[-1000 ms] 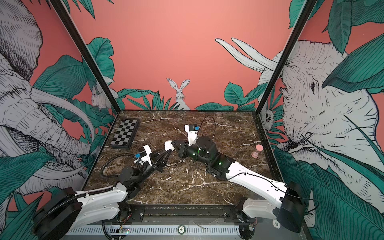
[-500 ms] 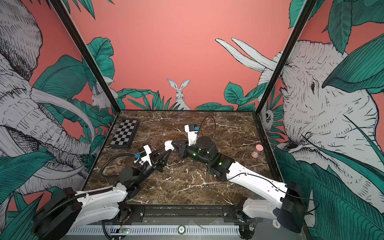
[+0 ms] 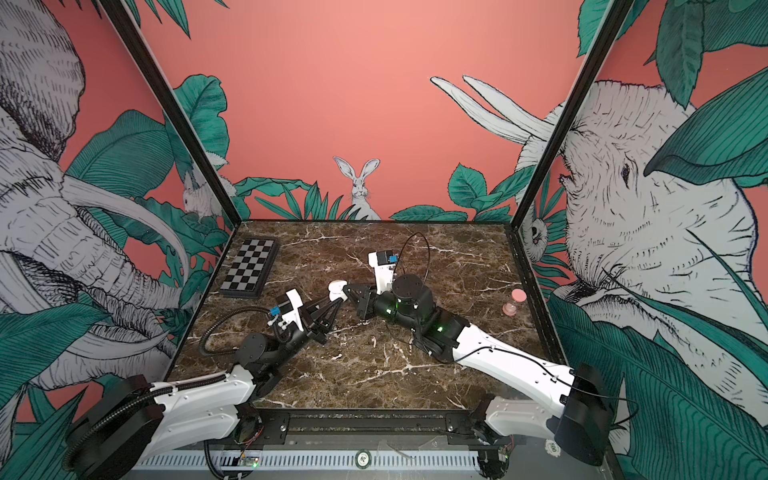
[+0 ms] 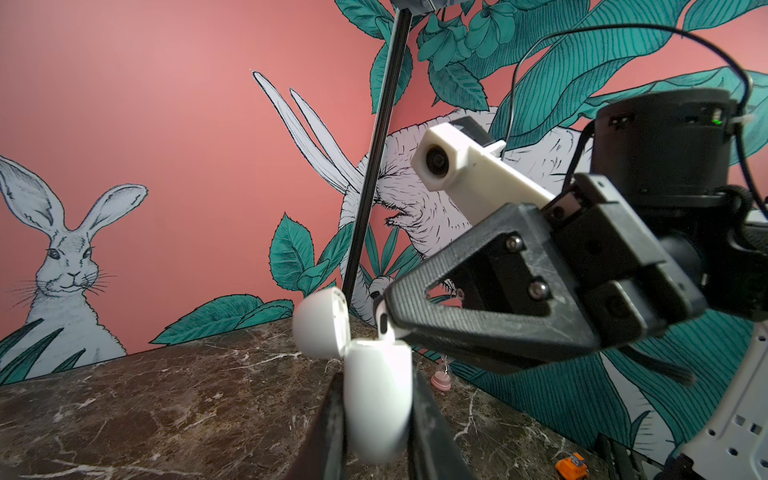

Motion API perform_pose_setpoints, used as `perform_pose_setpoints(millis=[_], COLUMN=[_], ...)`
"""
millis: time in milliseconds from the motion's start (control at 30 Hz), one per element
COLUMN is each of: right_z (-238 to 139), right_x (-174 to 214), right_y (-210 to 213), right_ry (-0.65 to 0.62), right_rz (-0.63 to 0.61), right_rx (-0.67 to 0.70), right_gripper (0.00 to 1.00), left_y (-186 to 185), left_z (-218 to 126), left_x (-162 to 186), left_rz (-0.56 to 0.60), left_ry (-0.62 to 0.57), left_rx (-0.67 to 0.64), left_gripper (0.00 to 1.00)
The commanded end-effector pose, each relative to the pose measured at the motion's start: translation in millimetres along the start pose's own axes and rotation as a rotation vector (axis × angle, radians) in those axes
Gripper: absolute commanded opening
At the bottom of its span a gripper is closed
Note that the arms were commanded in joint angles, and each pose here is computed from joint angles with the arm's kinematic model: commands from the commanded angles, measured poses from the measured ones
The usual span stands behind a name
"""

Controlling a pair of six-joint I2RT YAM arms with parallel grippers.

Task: Insert the wireless bluetooth earbuds into the charging case
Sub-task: 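Press the white earbud down into the case slot with the right gripper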

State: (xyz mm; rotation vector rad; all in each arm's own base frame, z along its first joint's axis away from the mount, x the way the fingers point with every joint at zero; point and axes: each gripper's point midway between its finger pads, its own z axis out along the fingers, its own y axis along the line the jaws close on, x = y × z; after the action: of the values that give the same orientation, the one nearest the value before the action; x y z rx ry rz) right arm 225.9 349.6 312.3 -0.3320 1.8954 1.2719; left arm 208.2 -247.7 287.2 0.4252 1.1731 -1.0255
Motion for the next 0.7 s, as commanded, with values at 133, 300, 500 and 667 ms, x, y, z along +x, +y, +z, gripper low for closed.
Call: perform_pose_setpoints(millis=[133,300,500,667], right_z=[-4.2,-4.5,-6.1,-7.4], right_x=[2.0,0.6,-0.2,-0.6], right_y=[9.9,10.8,10.2,8.7], right_ry=[0.003,-0.001,-0.004,-0.005], right_rz=[-0.021,-0.021,-0.025,-0.029], right_rx=[-0.038,-0.040,-0.034,-0.024], right_gripper=[0.16,0.17,0.21,0.22], left_y=[-6.8,-6.9,-7.2,-7.1], left_z=[2.8,2.4,2.4,2.6], left_x=[-20.4,-20.7,-20.2,-18.8], left_rz=[0.017,0.017,0.017,0.016], left_ry=[-0.070,-0.071,-0.069,-0.065], left_rx=[0.025,0.026,0.028,0.028], left_gripper=[0.00,0.00,0.00,0.00])
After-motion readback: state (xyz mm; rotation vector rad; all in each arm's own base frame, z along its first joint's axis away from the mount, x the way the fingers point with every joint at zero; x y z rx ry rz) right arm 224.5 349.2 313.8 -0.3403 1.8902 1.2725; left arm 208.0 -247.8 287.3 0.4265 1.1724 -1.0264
